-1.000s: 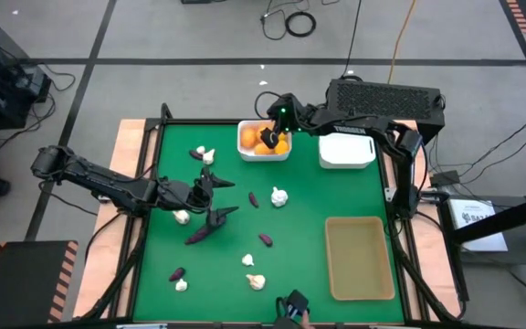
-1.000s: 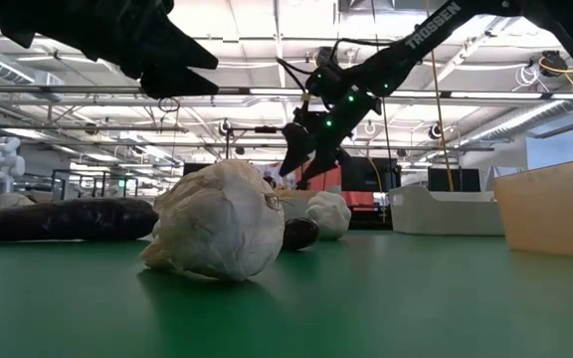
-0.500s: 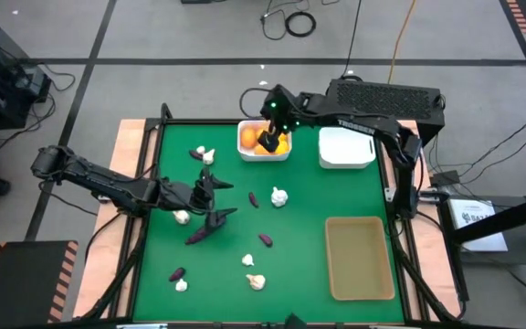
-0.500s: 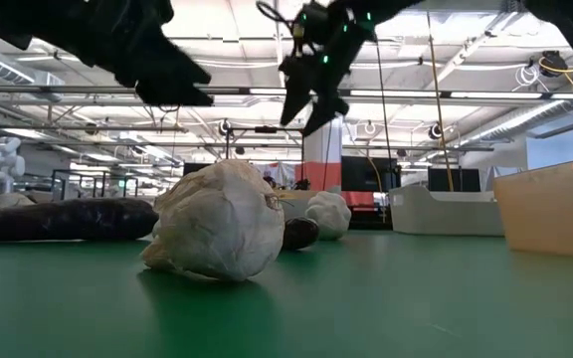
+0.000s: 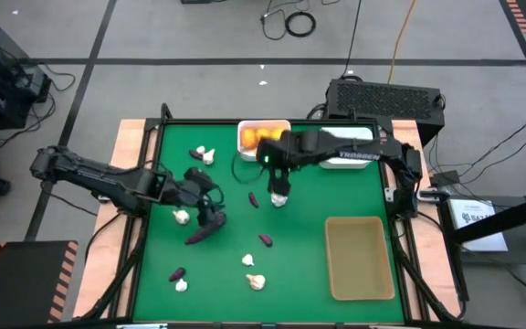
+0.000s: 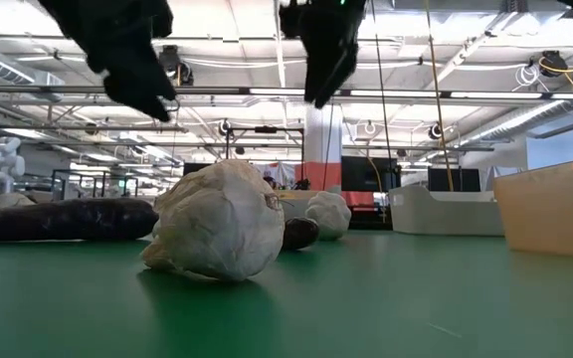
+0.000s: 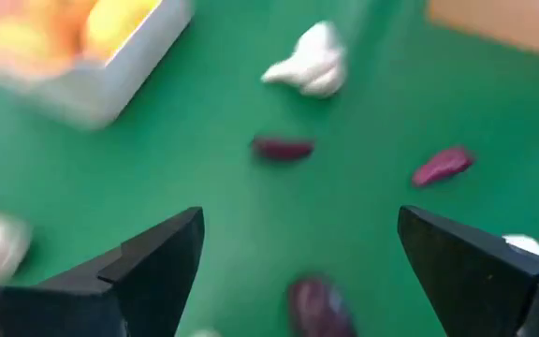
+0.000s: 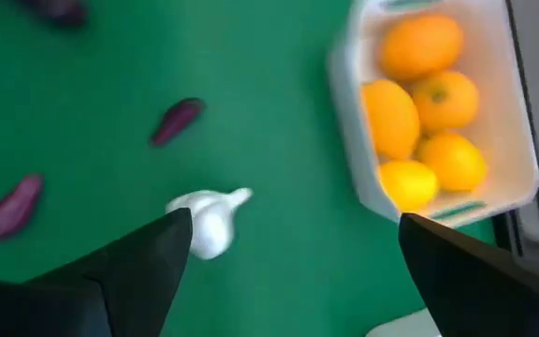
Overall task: Sort produce into baskets
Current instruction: Put the garlic into the right white bin
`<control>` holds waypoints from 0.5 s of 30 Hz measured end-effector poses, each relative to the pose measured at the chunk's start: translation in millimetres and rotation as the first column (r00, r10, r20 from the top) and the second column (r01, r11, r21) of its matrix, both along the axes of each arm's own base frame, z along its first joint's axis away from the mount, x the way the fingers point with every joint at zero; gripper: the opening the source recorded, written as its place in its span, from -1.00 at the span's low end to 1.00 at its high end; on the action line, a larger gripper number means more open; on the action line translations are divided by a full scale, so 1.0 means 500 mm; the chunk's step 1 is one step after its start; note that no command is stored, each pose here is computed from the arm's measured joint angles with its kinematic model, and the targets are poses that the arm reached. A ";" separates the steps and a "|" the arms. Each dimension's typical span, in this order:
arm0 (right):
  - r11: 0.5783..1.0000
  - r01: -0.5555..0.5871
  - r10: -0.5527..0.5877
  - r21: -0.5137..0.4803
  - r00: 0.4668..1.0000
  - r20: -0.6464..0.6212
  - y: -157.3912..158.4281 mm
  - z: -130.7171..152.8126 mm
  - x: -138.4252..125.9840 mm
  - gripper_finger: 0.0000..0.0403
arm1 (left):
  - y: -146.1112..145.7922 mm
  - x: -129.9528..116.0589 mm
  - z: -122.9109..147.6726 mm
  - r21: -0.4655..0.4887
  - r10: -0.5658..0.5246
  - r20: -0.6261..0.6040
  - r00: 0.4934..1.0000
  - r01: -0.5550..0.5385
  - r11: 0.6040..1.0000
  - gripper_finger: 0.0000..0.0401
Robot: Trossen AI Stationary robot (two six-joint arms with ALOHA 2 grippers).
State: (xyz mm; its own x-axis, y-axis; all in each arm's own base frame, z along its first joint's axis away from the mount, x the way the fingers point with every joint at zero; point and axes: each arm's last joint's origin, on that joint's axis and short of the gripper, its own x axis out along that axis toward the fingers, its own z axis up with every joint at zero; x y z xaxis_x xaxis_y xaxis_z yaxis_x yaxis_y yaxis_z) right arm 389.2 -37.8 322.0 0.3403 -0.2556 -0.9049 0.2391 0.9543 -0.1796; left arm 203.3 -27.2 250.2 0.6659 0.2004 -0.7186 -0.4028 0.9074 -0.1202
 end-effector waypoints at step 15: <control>0.995 -0.046 0.063 -0.092 0.981 0.183 0.179 -0.014 -0.179 0.71 | 0.012 -0.092 0.036 -0.228 0.330 -0.491 0.806 -0.485 0.845 0.81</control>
